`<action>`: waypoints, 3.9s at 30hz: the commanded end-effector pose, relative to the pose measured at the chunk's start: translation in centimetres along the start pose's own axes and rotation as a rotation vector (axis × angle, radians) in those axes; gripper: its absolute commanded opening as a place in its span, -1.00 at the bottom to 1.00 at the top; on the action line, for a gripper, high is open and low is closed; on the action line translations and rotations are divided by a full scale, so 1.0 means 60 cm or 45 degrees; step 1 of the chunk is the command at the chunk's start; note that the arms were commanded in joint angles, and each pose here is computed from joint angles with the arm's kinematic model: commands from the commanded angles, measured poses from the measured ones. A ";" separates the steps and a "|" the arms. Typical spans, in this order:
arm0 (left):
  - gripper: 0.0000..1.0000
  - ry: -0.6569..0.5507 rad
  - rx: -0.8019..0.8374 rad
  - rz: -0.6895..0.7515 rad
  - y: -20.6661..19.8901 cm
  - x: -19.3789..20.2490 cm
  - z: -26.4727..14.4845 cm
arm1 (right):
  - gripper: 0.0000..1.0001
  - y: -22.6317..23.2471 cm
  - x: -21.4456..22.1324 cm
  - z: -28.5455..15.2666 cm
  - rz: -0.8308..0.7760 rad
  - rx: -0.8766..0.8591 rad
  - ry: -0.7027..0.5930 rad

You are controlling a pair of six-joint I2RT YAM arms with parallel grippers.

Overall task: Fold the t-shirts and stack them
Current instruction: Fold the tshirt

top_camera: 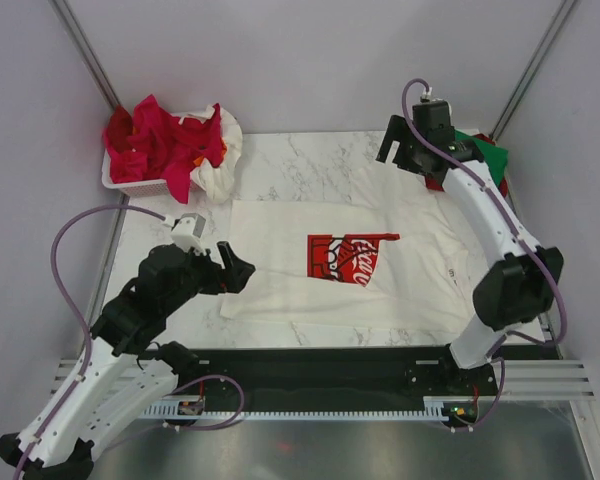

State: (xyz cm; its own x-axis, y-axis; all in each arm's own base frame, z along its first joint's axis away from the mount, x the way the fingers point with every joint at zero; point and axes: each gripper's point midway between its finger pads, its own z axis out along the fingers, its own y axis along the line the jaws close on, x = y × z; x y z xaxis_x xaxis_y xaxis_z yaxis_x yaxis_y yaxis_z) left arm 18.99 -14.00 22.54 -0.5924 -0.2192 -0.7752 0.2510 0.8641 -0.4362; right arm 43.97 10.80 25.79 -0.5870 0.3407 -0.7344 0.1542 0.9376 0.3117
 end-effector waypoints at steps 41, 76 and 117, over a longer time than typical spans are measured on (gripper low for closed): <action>0.92 -0.197 -0.338 0.036 0.117 -0.022 -0.018 | -0.11 -0.166 0.036 0.531 -0.115 0.154 0.084; 0.83 0.163 -0.646 -0.107 0.259 -0.138 0.439 | -1.00 0.041 0.003 0.029 -0.146 -0.306 -0.063; -0.95 0.326 -0.794 -0.036 0.337 -0.088 0.529 | -1.00 0.016 0.026 -0.022 -0.169 -0.270 -0.101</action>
State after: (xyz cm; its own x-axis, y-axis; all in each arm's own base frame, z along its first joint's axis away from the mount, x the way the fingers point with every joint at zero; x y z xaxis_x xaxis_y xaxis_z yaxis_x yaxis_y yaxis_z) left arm 51.06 -9.55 2.55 -0.7803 -0.2184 -0.5860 -0.2354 0.9707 -0.0483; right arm 41.76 12.41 23.93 -0.5808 0.2320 -0.7803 -0.0842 0.9363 0.3410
